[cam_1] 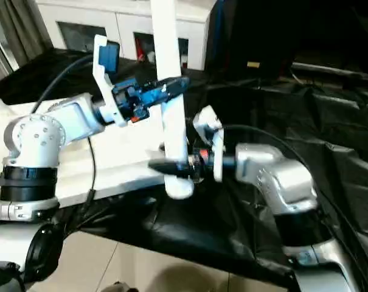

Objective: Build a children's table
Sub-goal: Rotate table base

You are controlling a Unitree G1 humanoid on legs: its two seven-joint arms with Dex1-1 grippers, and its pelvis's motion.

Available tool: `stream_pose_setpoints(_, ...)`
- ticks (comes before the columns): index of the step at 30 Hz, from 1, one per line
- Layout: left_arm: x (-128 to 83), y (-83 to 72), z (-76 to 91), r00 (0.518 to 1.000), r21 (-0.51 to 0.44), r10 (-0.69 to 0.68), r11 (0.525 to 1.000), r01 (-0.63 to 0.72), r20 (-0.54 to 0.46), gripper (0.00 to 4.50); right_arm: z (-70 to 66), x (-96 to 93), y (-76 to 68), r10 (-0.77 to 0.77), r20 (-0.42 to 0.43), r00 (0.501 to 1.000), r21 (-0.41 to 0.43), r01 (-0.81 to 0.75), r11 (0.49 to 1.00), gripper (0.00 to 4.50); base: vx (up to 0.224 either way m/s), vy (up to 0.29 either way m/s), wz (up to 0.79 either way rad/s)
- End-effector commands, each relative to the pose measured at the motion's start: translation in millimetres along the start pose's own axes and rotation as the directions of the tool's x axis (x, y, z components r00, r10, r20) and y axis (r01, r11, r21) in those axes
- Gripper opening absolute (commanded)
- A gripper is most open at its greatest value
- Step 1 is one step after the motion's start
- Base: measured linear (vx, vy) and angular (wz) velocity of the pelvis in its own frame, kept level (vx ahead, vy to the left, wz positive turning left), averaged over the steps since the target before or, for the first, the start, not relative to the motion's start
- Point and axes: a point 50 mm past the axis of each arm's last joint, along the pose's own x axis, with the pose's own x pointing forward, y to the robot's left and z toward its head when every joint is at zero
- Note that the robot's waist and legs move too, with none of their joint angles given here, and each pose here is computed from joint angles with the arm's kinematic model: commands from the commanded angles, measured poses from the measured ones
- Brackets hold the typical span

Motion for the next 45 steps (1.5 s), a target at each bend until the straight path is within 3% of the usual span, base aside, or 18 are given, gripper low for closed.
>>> stream_pose_setpoints(1, 4.7, -3.6, 6.2, 1.000, 0.044, 0.009, 0.999, -0.009, -0.008, 1.82, 3.4, 0.9, -9.1, -0.090, -0.012, 0.996, -0.018, 0.090, 0.996, 3.53, 0.000, 0.000, 0.00)
stream_pose_setpoints(7, 6.4, 1.4, 5.8, 0.995, 0.093, 0.091, 0.992, -0.086, -0.044, 1.82, 4.5, 2.4, -15.4, -0.148, -0.037, 0.988, 0.014, 0.148, 0.989, 3.53, 0.000, 0.000, 0.00)
stream_pose_setpoints(18, 7.4, 3.2, 4.1, 0.989, 0.181, 0.125, 0.978, -0.109, -0.084, 1.82, 3.0, 4.5, -16.5, -0.169, -0.094, 0.981, 0.046, 0.174, 0.984, 3.53, 0.000, 0.000, 0.00)
stream_pose_setpoints(31, 11.4, -1.6, 1.7, 0.990, 0.189, 0.081, 0.980, -0.058, -0.115, 1.81, 3.0, 6.8, -14.7, -0.151, -0.100, 0.984, 0.041, 0.155, 0.987, 3.53, 0.000, 0.000, 0.00)
stream_pose_setpoints(45, 8.4, 0.6, 3.6, 0.990, 0.184, 0.093, 0.980, -0.072, -0.109, 1.81, -0.4, 8.0, -13.8, -0.125, -0.086, 0.988, 0.085, 0.132, 0.988, 2.27, 0.000, 0.000, 0.00)
